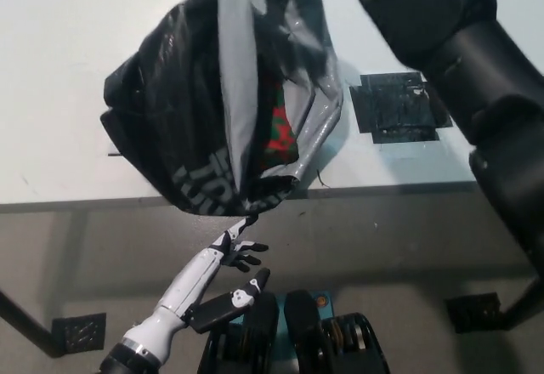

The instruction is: The robot uses its right hand to pick up a bag of coffee beans and puts it in the black plastic bag, then the robot grabs the top of the bag and lifts it.

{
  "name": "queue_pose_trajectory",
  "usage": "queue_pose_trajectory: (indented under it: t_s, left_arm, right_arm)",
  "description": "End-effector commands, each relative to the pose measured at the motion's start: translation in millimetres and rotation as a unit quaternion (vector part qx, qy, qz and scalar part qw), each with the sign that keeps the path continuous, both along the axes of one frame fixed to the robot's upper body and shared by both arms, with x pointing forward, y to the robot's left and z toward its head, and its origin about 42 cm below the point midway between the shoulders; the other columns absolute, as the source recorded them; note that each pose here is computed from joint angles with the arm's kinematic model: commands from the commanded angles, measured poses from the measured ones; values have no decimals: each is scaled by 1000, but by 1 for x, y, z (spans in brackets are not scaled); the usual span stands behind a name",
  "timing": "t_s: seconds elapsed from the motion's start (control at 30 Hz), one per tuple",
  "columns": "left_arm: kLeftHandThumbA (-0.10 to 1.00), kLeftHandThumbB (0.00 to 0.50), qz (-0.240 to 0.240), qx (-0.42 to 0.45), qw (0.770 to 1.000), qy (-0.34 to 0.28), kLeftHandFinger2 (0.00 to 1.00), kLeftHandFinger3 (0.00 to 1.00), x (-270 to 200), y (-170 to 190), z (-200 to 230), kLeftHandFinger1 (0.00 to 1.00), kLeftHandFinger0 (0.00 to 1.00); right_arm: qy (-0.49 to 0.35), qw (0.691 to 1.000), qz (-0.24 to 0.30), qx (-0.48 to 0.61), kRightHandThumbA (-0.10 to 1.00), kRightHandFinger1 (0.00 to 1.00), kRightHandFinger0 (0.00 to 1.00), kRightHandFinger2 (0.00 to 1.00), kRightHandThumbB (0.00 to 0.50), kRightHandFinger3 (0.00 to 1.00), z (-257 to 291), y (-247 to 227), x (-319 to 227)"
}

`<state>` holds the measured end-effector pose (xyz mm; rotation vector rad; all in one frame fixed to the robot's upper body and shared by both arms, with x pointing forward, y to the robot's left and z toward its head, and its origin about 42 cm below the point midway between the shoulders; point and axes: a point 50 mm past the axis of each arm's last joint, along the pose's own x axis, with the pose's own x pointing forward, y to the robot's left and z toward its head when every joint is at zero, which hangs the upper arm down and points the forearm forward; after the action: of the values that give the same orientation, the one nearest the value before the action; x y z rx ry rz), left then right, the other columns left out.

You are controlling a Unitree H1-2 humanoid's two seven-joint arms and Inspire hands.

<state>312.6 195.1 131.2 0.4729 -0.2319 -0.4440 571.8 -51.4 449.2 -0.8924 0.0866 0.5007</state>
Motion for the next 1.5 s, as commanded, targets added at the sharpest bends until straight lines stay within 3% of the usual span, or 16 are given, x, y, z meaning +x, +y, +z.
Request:
queue_pose_trajectory:
  t_s: [0.0,0.07,0.17,0.37,0.53,0.63,0.77,0.9,1.2,1.3,1.37,1.43,1.47]
  left_arm:
    - [587,197,-13,-6,999,-32,757,1000,5,-5,18,668,660]
    - [588,198,-12,-4,999,-33,753,1000,4,-4,18,670,670]
    - [555,184,-12,-7,999,-33,742,1000,4,-4,17,652,645]
    - [560,184,-15,-7,999,-29,758,1000,7,-4,17,665,647]
    - [578,189,-11,-5,999,-31,757,1000,7,-4,17,652,627]
    - [579,185,-9,-3,999,-34,755,1000,9,-3,18,641,612]
    - [616,209,-4,0,999,-33,746,1000,9,1,17,653,635]
    - [610,196,-4,-5,1000,-26,756,1000,7,3,14,672,653]
    - [622,203,2,-7,1000,-24,762,1000,4,5,13,690,687]
    - [632,218,8,-12,999,-29,743,1000,6,8,15,684,710]
    - [614,208,11,-19,999,-34,738,1000,9,10,19,688,734]
    - [621,212,14,-26,999,-40,743,1000,14,13,24,698,757]
    - [687,222,17,-26,998,-45,759,1000,16,16,29,711,801]
  right_arm:
    - [-36,994,-6,-101,543,1000,1000,1000,446,1000,-6,-6,2]
    - [-25,988,-12,-151,520,1000,1000,1000,499,1000,-31,-14,7]
    - [0,981,-5,-192,463,1000,1000,1000,500,1000,-48,-25,10]
    - [39,963,26,-264,496,1000,1000,1000,500,1000,-59,-53,10]
    - [35,951,53,-301,428,1000,1000,1000,500,1000,-20,-81,3]
    - [2,962,43,-271,400,1000,1000,1000,500,1000,18,-97,-10]
    - [-67,975,62,-203,442,1000,1000,1000,500,1000,89,-123,-42]
    - [-85,981,86,-150,483,1000,1000,1000,500,1000,144,-147,-75]
    - [-90,977,166,-94,398,1000,1000,1000,500,1000,166,-185,-121]
    - [-188,965,175,-56,655,1000,1000,1000,482,1000,151,-208,-164]
    - [-273,945,177,-21,846,1000,1000,1000,379,1000,134,-222,-204]
    - [-325,928,180,37,875,1000,1000,1000,378,1000,112,-232,-232]
    - [-352,916,177,73,943,1000,1000,1000,407,1000,93,-236,-250]
